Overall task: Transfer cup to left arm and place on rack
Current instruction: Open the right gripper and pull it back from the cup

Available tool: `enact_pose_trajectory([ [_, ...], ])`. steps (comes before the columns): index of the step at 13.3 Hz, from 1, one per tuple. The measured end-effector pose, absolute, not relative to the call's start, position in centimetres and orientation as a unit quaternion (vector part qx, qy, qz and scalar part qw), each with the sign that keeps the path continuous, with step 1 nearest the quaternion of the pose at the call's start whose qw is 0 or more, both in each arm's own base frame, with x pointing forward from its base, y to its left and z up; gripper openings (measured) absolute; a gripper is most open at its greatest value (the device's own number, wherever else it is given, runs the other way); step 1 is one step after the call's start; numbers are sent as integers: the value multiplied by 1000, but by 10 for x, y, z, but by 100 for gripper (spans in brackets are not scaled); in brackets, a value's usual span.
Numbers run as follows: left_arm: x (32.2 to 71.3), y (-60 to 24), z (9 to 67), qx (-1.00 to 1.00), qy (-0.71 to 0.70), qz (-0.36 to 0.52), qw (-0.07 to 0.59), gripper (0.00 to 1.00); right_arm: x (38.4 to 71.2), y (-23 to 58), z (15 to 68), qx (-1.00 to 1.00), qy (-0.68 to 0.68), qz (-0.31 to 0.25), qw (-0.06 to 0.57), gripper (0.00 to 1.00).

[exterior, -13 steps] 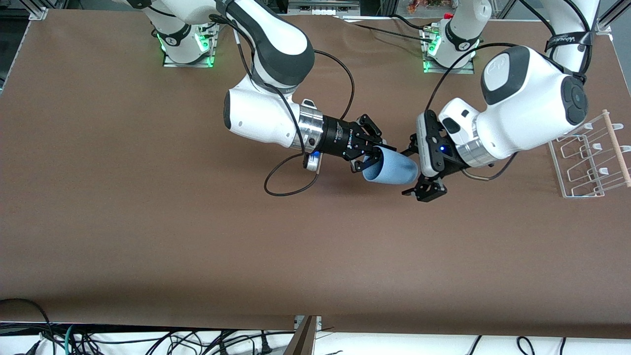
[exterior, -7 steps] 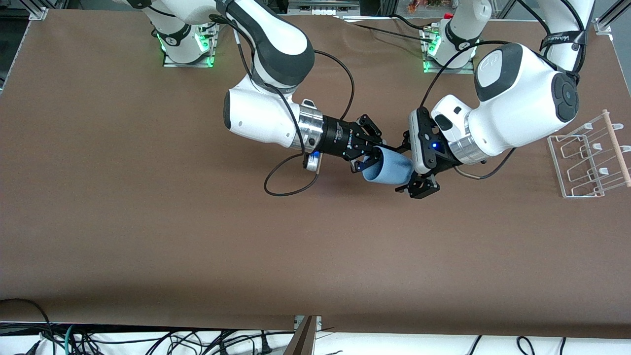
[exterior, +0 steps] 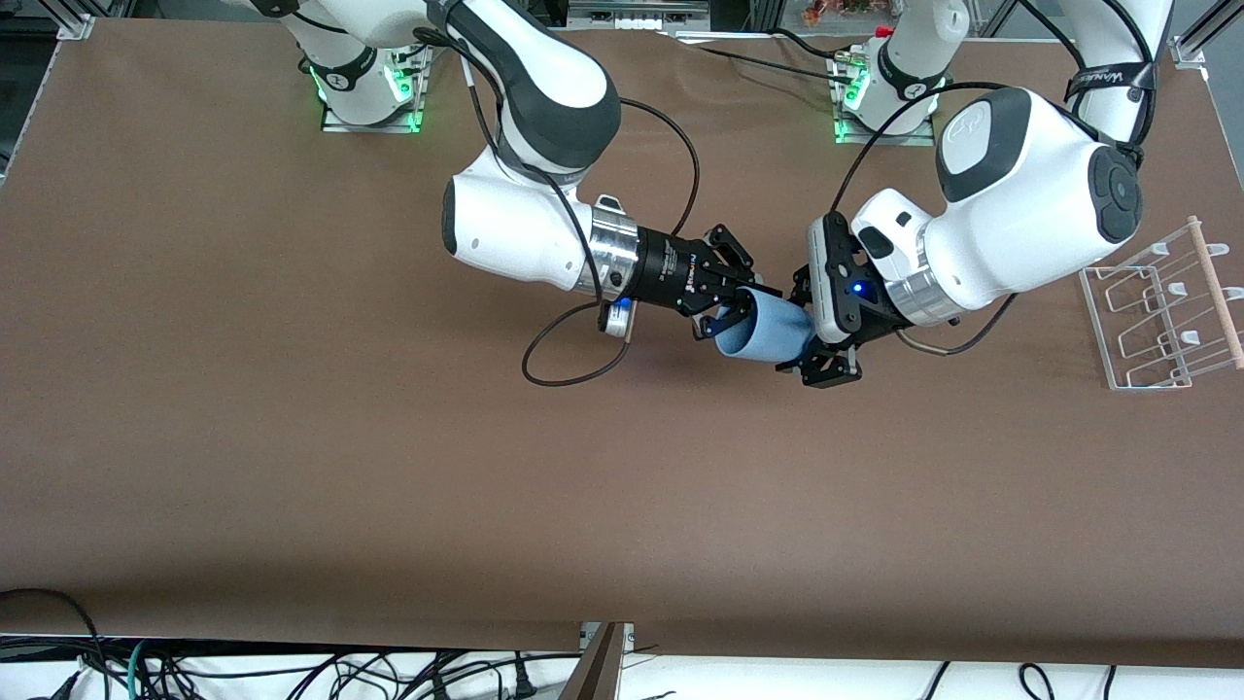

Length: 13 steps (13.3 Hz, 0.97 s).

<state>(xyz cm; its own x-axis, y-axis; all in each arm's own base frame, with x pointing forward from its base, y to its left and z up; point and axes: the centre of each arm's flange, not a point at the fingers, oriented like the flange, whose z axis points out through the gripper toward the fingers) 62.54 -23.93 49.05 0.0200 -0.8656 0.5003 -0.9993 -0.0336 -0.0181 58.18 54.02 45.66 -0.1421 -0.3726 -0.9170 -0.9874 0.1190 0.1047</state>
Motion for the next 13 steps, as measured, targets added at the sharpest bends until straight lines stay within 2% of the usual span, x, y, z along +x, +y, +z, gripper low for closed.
enact_pose_trajectory([
  [3,625,-239,490,695,-671,191,175,70,582,540,457,-530,642,399,385,5],
  [4,625,-238,490,700,-666,188,177,70,582,540,457,-530,642,399,385,9],
  [8,627,-229,488,709,-658,181,180,70,588,534,458,-527,645,394,390,52],
  [12,632,-210,485,720,-647,174,181,70,612,503,482,-521,643,387,406,96],
  [13,635,-202,484,725,-643,171,181,70,618,492,489,-523,640,391,404,99],
])
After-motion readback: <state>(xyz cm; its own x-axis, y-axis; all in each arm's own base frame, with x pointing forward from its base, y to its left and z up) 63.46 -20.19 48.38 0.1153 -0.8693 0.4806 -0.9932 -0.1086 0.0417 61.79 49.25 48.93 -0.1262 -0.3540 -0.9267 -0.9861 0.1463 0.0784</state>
